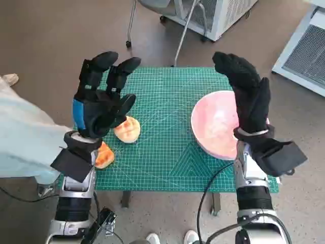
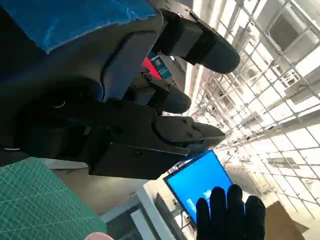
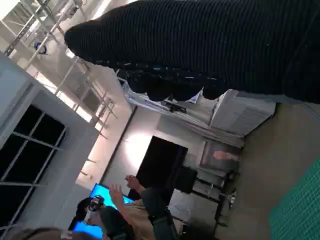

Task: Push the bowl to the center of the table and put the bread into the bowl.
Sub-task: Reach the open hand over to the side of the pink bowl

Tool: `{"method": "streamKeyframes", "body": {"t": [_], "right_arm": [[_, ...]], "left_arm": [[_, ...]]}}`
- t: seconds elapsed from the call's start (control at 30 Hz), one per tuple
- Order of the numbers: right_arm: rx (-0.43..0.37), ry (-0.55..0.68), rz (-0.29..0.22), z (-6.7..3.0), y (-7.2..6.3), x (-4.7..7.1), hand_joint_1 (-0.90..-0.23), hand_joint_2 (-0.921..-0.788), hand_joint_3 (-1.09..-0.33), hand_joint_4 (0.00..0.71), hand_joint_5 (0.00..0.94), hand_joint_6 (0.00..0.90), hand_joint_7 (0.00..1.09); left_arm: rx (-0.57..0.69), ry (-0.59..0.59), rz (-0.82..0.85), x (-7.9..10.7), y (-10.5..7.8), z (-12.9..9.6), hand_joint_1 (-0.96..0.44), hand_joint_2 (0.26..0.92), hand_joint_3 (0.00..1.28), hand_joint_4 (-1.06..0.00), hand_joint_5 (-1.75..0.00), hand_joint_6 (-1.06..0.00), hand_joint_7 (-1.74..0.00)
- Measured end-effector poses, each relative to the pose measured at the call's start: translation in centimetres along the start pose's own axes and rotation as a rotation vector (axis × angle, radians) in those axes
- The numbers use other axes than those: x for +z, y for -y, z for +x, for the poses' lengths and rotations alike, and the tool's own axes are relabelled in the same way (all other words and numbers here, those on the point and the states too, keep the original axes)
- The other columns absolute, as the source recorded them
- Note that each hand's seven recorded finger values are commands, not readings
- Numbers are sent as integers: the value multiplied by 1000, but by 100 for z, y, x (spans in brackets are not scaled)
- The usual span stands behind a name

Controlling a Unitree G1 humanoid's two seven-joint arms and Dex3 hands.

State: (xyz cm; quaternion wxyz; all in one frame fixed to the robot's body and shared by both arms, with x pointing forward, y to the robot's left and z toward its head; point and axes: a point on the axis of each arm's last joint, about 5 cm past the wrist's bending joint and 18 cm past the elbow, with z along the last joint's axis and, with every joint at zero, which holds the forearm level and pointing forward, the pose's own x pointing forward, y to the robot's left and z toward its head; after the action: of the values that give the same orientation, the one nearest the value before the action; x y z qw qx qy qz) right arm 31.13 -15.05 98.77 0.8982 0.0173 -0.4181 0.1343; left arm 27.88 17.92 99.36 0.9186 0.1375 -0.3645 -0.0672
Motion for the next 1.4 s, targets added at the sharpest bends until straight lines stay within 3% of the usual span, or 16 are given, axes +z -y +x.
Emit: {"method": "streamKeyframes", "body": {"t": [0.9, 1.07, 1.4], "right_arm": [[3, 6, -14, -16, 10, 8, -583, -921, -792, 369, 4, -1, 797], [-31, -10, -58, -71, 167, 9, -575, -921, -783, 373, 6, 2, 789], [-231, -124, -198, -361, 597, -37, -559, -921, -784, 369, 2, 56, 704]], "left_arm": [[0, -16, -4, -1, 2, -33, -108, 897, 250, -159, -843, -203, -909], [-2, -14, -5, 4, 3, -41, -109, 898, 247, -160, -846, -201, -906], [0, -28, -6, -6, 2, -101, -112, 900, 244, -169, -868, -206, -912]]}}
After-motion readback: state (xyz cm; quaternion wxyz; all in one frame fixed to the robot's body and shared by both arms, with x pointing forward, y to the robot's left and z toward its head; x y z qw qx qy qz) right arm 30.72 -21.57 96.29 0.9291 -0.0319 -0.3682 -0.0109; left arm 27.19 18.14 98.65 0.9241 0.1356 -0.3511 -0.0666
